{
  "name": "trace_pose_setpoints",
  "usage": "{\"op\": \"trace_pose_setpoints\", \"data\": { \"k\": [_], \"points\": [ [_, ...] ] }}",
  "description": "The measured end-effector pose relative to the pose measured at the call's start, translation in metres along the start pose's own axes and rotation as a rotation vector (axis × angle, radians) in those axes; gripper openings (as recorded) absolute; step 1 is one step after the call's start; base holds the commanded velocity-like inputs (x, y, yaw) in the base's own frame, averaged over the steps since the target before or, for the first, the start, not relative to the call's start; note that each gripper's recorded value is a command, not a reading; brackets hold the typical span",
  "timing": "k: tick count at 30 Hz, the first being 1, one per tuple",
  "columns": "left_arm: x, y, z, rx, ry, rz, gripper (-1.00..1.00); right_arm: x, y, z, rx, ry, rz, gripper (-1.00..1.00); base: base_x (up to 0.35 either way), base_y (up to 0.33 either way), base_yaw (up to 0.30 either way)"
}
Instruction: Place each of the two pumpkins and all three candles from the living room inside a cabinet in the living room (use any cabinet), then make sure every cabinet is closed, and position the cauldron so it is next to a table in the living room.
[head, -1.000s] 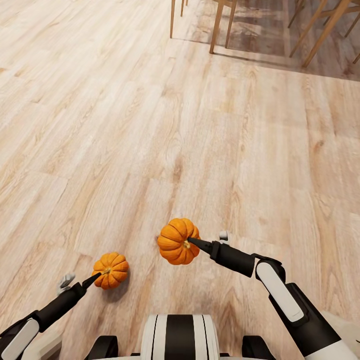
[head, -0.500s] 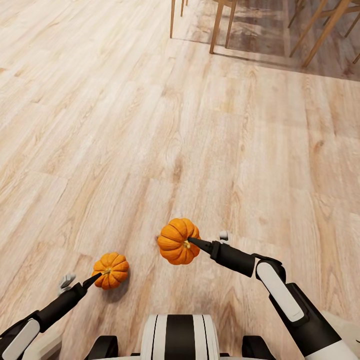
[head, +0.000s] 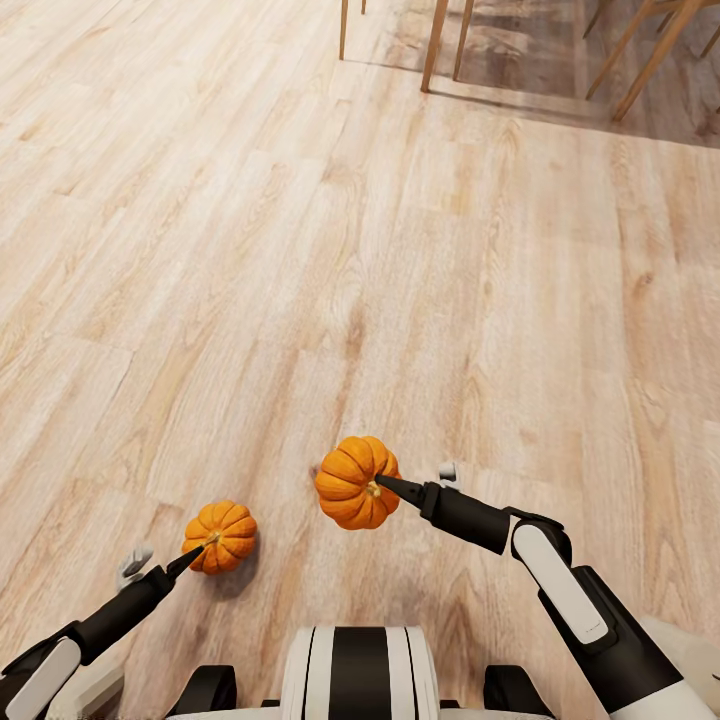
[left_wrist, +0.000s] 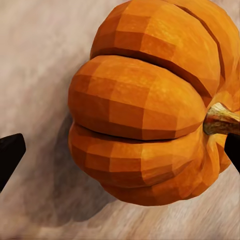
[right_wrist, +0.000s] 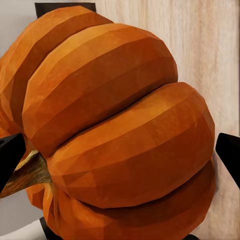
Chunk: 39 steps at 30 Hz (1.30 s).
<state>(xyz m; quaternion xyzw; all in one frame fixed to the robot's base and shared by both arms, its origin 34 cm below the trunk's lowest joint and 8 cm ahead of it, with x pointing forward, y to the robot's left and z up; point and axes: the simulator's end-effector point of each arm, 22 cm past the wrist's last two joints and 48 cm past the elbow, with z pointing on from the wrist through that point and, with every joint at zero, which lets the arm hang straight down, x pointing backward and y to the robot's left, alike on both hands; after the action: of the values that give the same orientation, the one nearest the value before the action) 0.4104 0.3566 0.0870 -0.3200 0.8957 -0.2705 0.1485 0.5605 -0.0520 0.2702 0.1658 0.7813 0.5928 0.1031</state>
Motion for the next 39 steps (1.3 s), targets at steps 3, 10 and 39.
{"op": "trace_pose_setpoints", "data": {
  "k": [3,10,39],
  "points": [
    [0.0001,0.0000,0.0000,0.000,0.000,0.000,1.00,0.0002,0.0006,0.0004,-0.003,0.000,0.003,-1.00,0.000,0.000,0.000],
    [-0.0004,-0.0006,0.0002,0.001,-0.001,0.002,1.00,0.0002,0.0010,0.0005,-0.004,0.000,0.003,-1.00,0.000,0.000,0.000],
    [0.0021,0.0047,-0.0009,-0.014,0.003,-0.003,1.00,-0.0002,0.0024,0.0003,-0.006,0.001,-0.002,-1.00,0.000,-0.014,0.000]
  ]
}}
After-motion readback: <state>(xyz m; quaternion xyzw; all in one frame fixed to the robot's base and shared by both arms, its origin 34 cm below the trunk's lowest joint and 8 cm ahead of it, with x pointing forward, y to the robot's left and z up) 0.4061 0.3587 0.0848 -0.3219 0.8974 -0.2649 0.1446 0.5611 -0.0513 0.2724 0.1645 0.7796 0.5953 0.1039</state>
